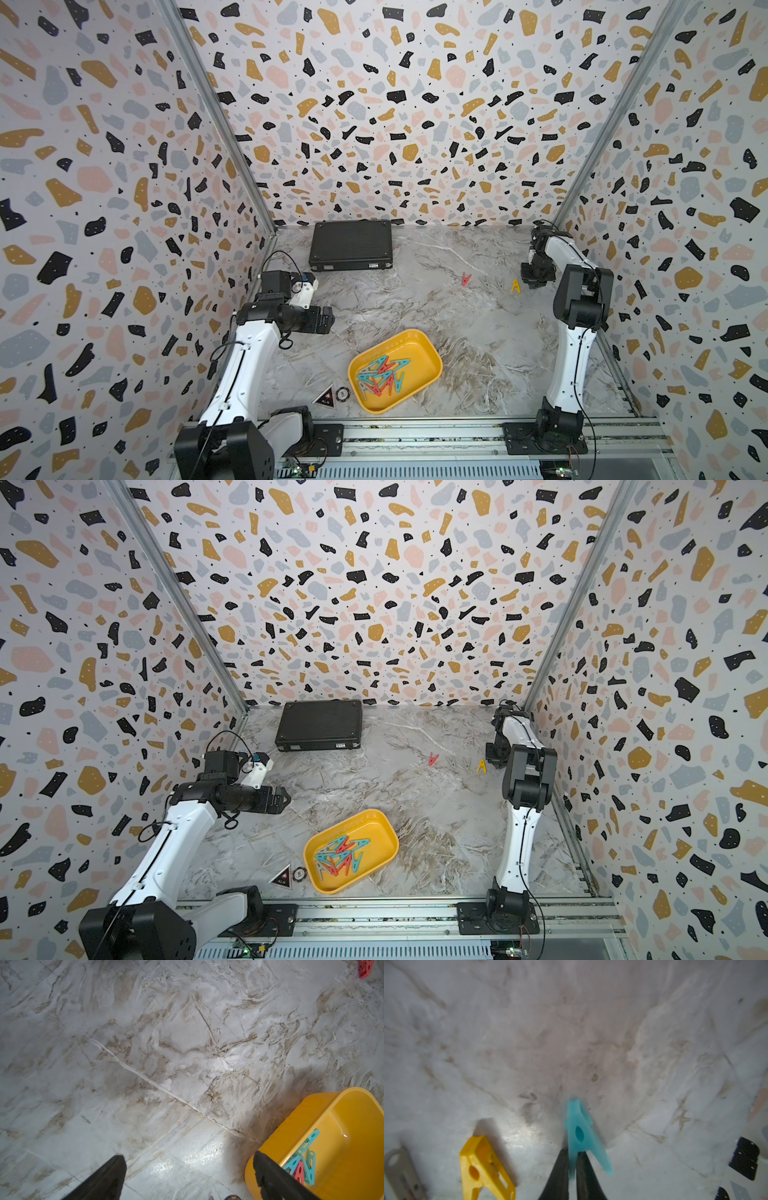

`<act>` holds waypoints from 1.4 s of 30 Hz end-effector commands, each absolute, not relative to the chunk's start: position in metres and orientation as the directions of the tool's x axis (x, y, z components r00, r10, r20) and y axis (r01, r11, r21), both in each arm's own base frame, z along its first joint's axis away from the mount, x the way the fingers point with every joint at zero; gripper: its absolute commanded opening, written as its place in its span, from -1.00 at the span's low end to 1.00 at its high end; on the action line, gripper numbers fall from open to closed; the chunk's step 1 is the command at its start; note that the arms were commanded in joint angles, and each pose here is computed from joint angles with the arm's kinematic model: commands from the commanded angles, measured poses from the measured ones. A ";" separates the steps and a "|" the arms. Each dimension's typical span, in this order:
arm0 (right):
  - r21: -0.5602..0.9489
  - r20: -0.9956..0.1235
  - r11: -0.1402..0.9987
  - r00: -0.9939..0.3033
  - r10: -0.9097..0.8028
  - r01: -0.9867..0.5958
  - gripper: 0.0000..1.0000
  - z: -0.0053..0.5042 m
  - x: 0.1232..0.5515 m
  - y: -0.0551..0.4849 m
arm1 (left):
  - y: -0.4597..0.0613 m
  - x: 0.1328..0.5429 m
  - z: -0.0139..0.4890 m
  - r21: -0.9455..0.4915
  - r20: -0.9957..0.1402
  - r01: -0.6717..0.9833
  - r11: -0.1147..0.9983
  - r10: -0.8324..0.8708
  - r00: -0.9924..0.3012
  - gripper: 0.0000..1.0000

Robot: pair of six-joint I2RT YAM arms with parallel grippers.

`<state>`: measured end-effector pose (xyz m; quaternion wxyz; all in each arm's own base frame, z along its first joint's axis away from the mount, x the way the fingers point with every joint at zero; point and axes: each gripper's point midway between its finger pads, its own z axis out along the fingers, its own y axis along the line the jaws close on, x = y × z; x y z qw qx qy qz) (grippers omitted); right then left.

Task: Take the clothespins out of the storage box
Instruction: Place the clothespin at the center of the board, then pick up the clothespin from the storage box.

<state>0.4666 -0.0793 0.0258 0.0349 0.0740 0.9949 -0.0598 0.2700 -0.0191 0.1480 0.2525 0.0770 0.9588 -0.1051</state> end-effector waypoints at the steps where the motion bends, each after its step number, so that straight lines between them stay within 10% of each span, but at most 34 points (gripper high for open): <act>1: -0.090 -0.082 0.984 -0.986 0.145 0.152 -0.55 0.049 0.458 -0.071 | -0.020 0.272 0.151 -0.162 -0.515 0.216 0.963 0.105 -0.851 0.99; 16: -0.088 -0.229 0.985 -0.965 0.124 0.147 -0.43 0.140 0.442 -0.052 | -0.020 0.272 0.151 -0.163 -0.516 0.217 0.963 0.104 -0.850 1.00; 27: 0.258 -0.407 0.950 -0.912 -0.058 -0.175 -0.27 0.202 0.356 0.117 | -0.019 0.272 0.150 -0.159 -0.514 0.213 0.964 0.104 -0.851 1.00; 42: 0.271 -0.492 0.326 -0.422 -0.762 -0.906 -0.24 0.190 0.162 0.312 | -0.017 0.273 0.148 -0.150 -0.507 0.206 0.967 0.103 -0.856 0.99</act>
